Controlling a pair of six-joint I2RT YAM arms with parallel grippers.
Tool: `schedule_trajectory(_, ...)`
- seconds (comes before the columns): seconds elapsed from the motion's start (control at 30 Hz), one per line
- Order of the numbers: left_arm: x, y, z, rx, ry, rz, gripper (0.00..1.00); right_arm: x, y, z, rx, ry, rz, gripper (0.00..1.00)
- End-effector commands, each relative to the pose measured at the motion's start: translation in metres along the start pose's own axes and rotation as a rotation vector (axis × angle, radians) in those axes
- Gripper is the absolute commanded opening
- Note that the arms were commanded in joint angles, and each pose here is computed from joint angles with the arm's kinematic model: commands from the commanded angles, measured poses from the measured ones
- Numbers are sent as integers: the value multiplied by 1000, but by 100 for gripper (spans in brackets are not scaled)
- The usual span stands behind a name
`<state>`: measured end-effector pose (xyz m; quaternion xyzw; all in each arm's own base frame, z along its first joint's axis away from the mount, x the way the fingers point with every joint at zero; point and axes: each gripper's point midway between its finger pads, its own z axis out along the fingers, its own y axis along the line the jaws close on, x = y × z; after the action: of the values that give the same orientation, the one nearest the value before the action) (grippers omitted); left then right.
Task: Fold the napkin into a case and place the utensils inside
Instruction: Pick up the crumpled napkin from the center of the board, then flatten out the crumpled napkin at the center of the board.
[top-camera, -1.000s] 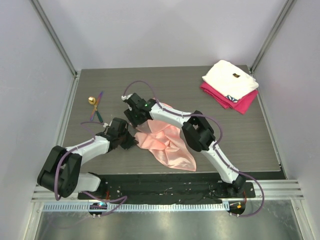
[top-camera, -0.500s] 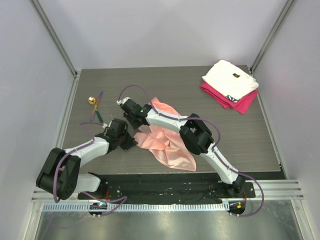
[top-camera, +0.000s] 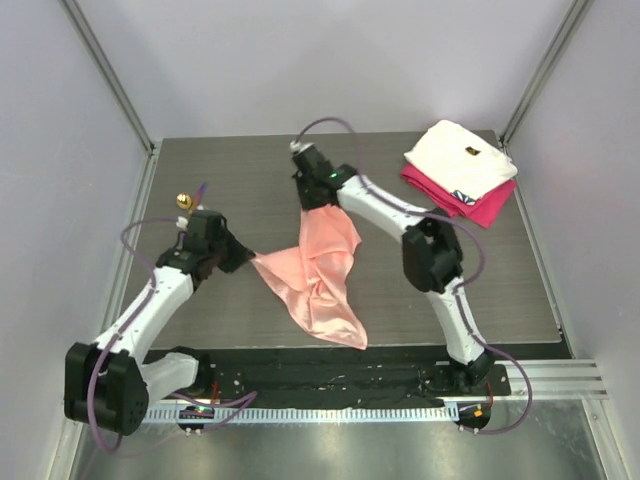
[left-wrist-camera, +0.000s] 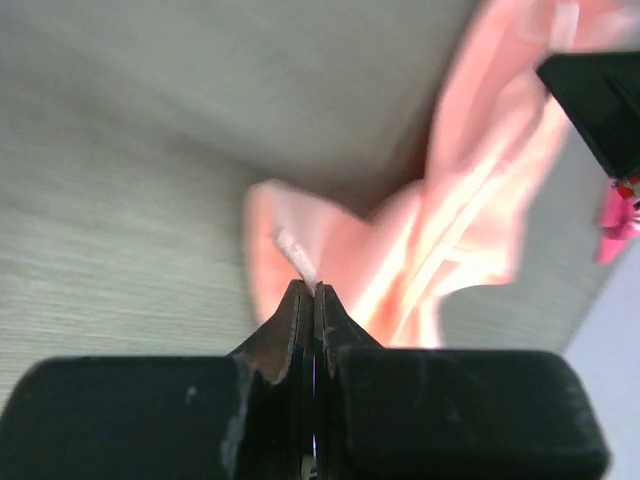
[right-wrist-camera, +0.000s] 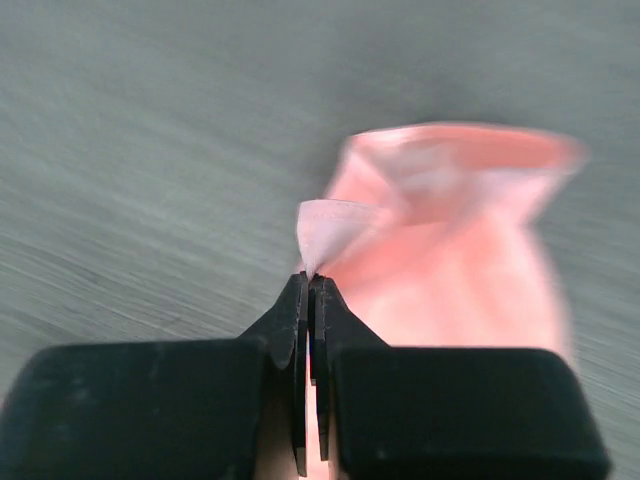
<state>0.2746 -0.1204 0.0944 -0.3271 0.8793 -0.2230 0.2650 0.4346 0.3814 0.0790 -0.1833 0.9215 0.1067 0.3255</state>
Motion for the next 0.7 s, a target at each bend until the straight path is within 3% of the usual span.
schedule_trajectory(0.0, -55, -47, -61, 114, -118, 117, 0, -137, -37, -175, -79, -437, 208, 1)
schedule_trajectory(0.13, -101, -99, -137, 236, -273, 214, 0, -162, -80, -282, -69, -665, 275, 1)
schedule_trajectory(0.17, -106, -106, -151, 256, -299, 229, 0, -156, -88, -292, -44, -683, 276, 1)
schedule_trajectory(0.2, -108, -113, -168, 286, -324, 259, 0, -162, -91, -343, -60, -788, 281, 1)
schedule_trajectory(0.33, -115, -153, -247, 475, -441, 323, 0, -138, -95, -423, -110, -914, 271, 1)
schedule_trajectory(0.4, -109, -167, -291, 583, -491, 366, 0, -122, -89, -476, -196, -999, 246, 1)
schedule_trajectory(0.53, -91, -180, -369, 778, -612, 447, 0, -74, -63, -524, -406, -1044, 167, 1)
schedule_trajectory(0.67, -57, -190, -424, 975, -608, 559, 0, -31, -38, -577, -636, -1123, 99, 1)
